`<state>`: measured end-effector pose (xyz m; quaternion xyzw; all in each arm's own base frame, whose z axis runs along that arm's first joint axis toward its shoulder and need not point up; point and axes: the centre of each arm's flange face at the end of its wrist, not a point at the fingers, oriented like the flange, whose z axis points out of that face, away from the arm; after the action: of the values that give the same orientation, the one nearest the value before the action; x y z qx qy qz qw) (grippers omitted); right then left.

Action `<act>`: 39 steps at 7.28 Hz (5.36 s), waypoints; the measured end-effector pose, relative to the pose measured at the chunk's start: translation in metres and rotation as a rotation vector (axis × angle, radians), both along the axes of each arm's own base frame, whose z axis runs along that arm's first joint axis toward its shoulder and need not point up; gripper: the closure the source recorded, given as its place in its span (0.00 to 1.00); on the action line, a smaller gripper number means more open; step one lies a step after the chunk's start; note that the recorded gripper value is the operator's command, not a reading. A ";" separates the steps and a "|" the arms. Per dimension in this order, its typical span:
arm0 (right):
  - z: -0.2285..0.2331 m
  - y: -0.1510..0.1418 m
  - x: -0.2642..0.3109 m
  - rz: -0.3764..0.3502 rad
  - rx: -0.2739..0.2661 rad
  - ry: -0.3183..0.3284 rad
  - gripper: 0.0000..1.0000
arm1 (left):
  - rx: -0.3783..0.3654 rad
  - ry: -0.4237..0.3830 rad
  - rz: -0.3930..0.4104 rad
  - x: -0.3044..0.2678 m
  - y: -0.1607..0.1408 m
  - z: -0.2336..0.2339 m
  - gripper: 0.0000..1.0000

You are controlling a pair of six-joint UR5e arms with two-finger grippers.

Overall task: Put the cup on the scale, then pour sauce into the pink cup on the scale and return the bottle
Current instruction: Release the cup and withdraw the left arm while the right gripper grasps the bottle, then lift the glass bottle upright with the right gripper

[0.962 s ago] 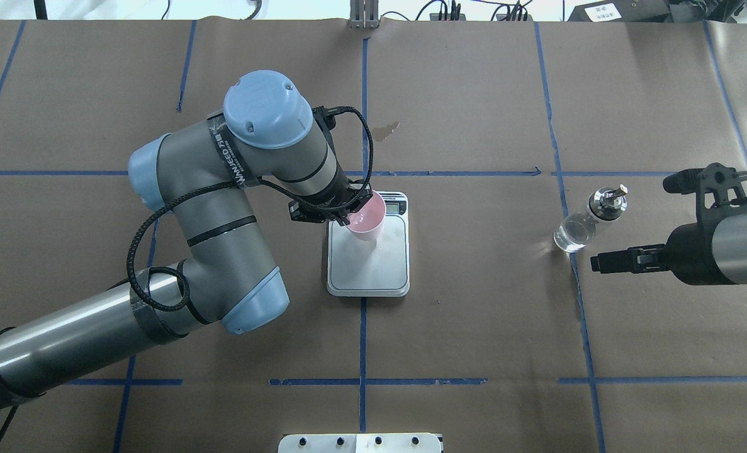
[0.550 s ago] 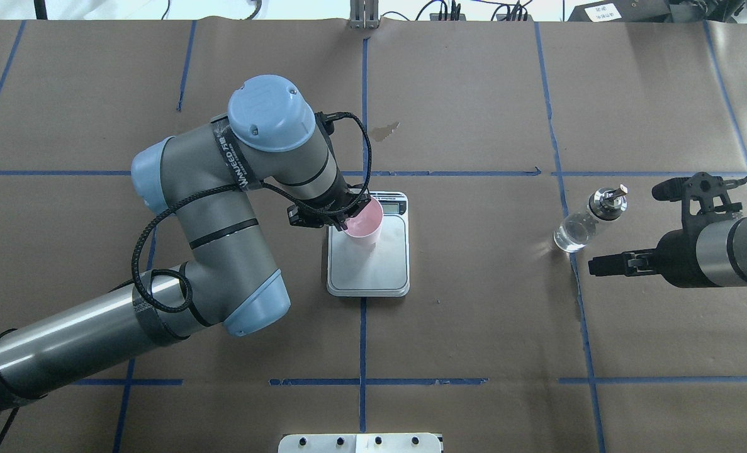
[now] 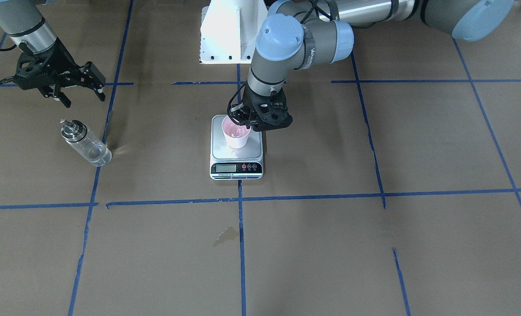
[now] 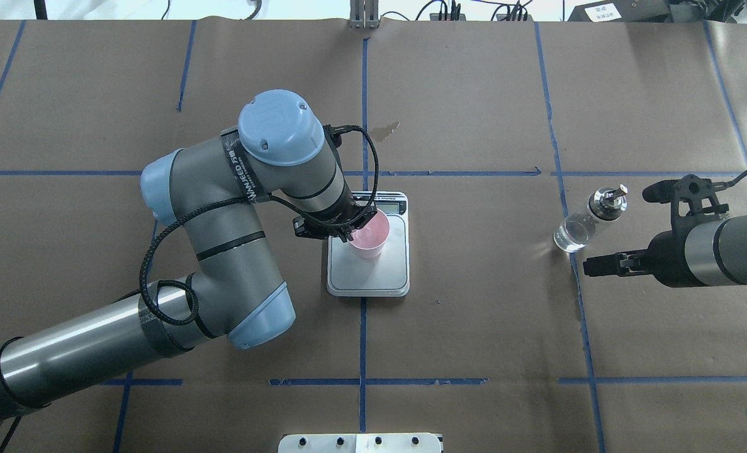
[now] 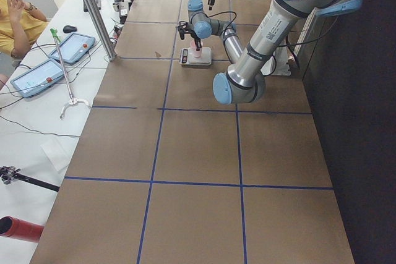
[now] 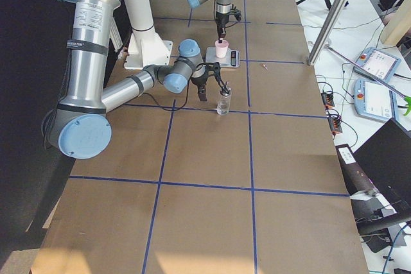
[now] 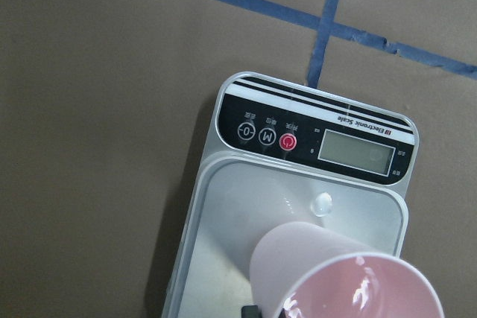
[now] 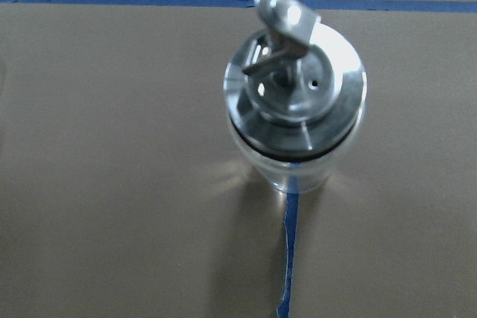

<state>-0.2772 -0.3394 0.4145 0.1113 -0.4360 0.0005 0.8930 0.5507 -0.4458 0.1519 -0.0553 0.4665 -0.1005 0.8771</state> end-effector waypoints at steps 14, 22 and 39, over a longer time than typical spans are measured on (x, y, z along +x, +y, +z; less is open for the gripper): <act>0.027 -0.014 -0.051 0.296 0.144 0.132 0.00 | 0.624 -0.237 0.150 -0.316 -0.087 0.177 0.08; 0.062 0.010 -0.079 0.464 0.328 0.143 0.00 | 0.681 -0.302 0.125 -0.382 -0.102 0.199 0.07; 0.079 -0.003 -0.114 0.617 0.463 0.129 0.03 | 0.671 -0.319 0.085 -0.405 -0.107 0.195 0.05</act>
<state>-0.3910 -0.3425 0.4938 0.4357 -0.3138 0.1636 0.8276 0.1454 -0.5527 0.3464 0.2322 0.3280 0.0871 0.9115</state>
